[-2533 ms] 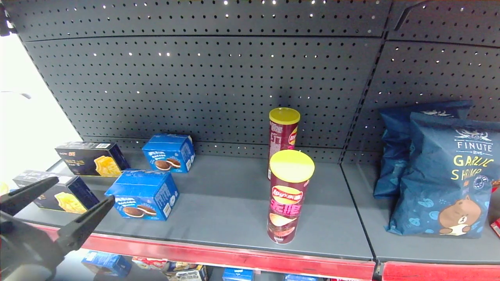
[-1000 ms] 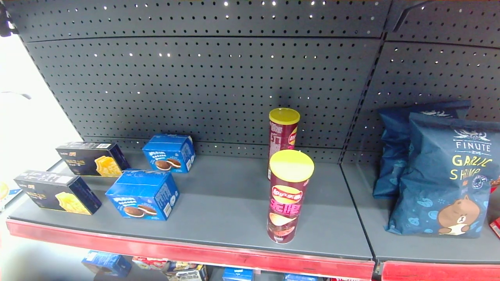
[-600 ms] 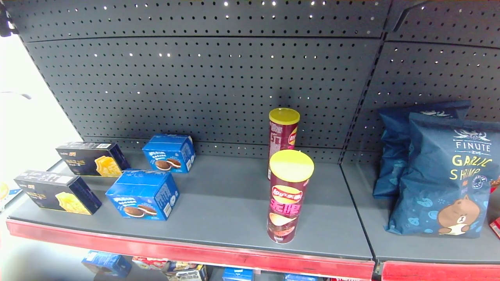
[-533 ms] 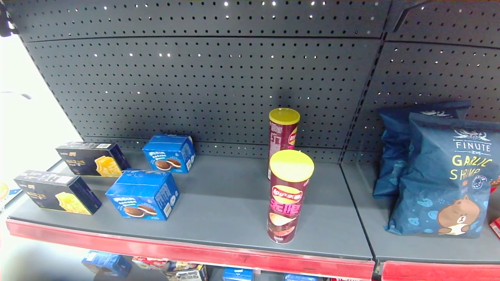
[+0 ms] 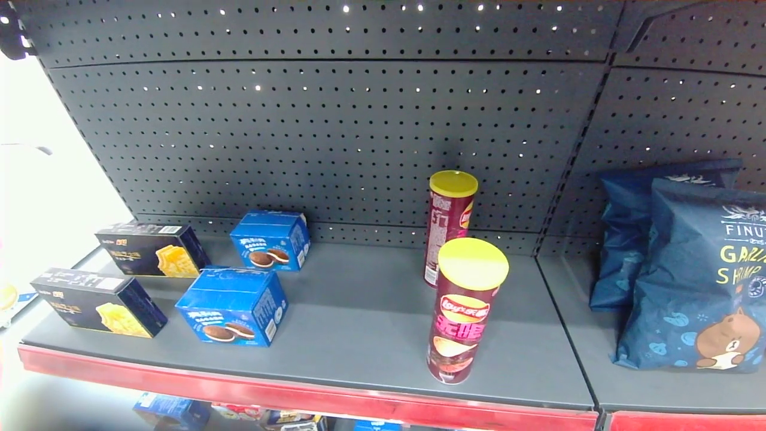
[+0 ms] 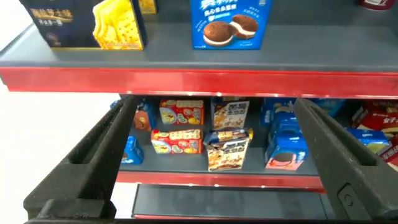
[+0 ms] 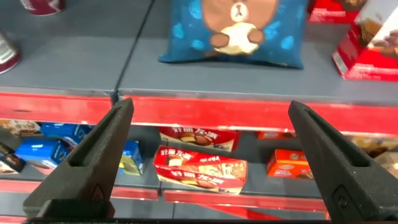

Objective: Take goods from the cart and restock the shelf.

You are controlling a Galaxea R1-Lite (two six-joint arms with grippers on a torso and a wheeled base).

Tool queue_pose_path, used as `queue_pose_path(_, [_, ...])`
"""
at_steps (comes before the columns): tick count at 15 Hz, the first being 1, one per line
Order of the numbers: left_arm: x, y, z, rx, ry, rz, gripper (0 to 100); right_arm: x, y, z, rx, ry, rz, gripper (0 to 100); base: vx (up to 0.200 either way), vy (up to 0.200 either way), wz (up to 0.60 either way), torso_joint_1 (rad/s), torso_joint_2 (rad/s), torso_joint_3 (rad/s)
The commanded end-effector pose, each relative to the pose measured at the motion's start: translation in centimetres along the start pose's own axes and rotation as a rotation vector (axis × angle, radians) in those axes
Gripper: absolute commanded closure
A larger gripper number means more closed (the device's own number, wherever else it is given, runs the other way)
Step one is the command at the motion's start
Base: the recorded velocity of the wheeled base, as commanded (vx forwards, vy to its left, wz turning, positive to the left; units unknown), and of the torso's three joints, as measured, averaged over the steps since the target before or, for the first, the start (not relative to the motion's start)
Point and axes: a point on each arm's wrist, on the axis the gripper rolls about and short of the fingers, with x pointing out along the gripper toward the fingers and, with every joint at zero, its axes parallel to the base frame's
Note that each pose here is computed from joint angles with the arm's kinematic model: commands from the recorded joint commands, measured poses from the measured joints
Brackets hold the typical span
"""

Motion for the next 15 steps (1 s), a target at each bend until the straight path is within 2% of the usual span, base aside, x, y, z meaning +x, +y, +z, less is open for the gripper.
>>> queue_pose_path(1, [0.04, 0.0, 0.0, 0.0, 0.006, 0.0, 0, 0.01, 0.0, 0.01, -0.003, 0.001, 0.001, 0, 0.0, 0.0, 0.0, 0.0, 0.0, 0.0])
queue_pose_path(4, [0.04, 0.0, 0.0, 0.0, 0.006, 0.0, 0, 0.01, 0.01, 0.01, -0.003, 0.001, 0.003, 0, 0.0, 0.0, -0.6, -0.004, 0.0, 0.002])
queue_pose_path(15, [0.04, 0.0, 0.0, 0.0, 0.006, 0.0, 0, 0.01, 0.01, 0.01, -0.004, 0.001, 0.004, 0, 0.0, 0.0, 0.0, 0.0, 0.0, 0.0])
